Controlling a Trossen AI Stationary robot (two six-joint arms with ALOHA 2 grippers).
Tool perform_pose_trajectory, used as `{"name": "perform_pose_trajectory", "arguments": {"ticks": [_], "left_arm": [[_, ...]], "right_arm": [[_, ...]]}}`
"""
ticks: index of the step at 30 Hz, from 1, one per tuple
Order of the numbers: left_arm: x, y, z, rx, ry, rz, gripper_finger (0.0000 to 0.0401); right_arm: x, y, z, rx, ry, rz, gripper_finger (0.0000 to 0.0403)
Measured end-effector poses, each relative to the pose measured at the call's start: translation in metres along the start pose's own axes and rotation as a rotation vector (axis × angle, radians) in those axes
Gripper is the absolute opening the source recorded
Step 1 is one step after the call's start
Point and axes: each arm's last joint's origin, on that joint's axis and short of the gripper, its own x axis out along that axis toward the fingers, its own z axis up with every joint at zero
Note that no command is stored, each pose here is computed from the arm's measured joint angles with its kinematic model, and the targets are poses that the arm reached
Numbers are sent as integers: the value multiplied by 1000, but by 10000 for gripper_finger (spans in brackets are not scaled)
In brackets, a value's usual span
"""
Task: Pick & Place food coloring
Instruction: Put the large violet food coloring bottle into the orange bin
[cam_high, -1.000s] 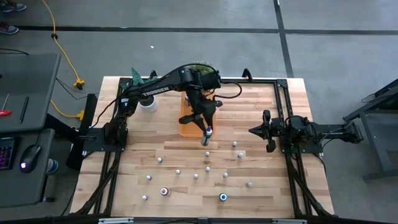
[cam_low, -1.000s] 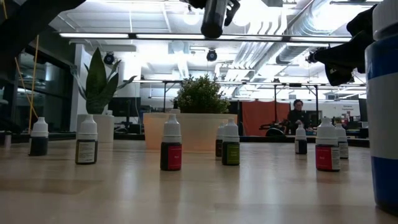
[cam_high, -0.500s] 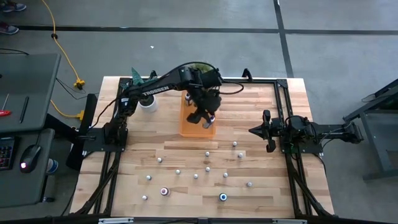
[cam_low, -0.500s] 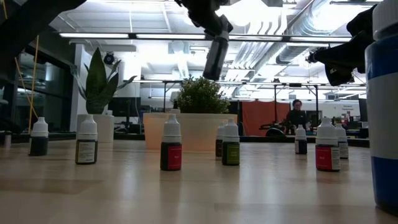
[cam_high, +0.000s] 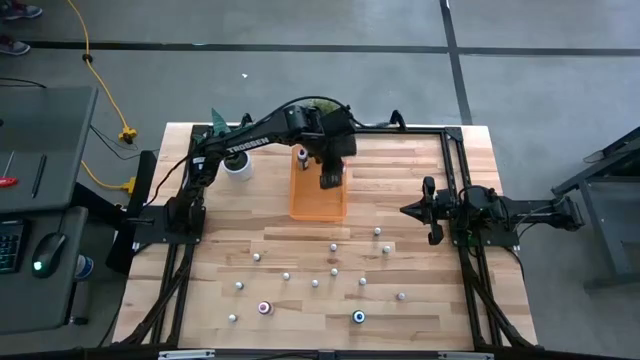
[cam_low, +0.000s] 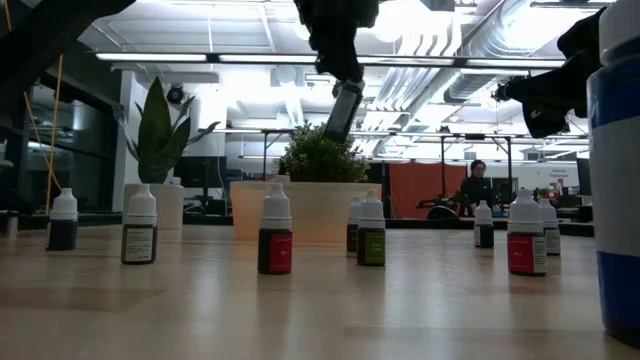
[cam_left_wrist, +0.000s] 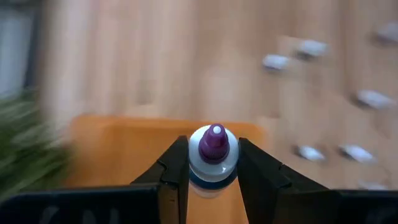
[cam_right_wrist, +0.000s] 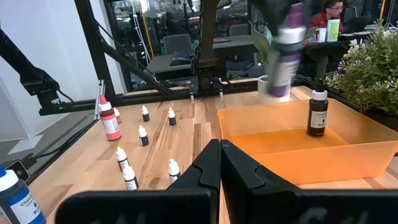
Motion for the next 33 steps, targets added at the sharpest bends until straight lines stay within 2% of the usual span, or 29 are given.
{"name": "perform_pose_trajectory", "arguments": {"ticks": [2,6,11,14,18,22,26,33], "left_arm": [[0,3,0,-67,10,113,89],[1,7,-1,-173,12,236,89],[35,11,-16,-313,38,355,99],[50,13,-29,-405,-61,395,109],[66,14,-57,-552,-202,404,103],[73,12,-87,-672,-257,467,100],[84,12,-108,-686,-264,578,101],[85,13,-108,-711,-320,606,102]], "right_arm": [[0,0,0,0,0,0,0],[0,0,0,0,0,0,0],[0,0,0,0,0,0,0],[0,0,0,0,0,0,0],[0,0,0,0,-1,0,0],[0,0,0,0,0,0,0],[0,0,0,0,0,-1,0],[0,0,0,0,0,0,0]]}}
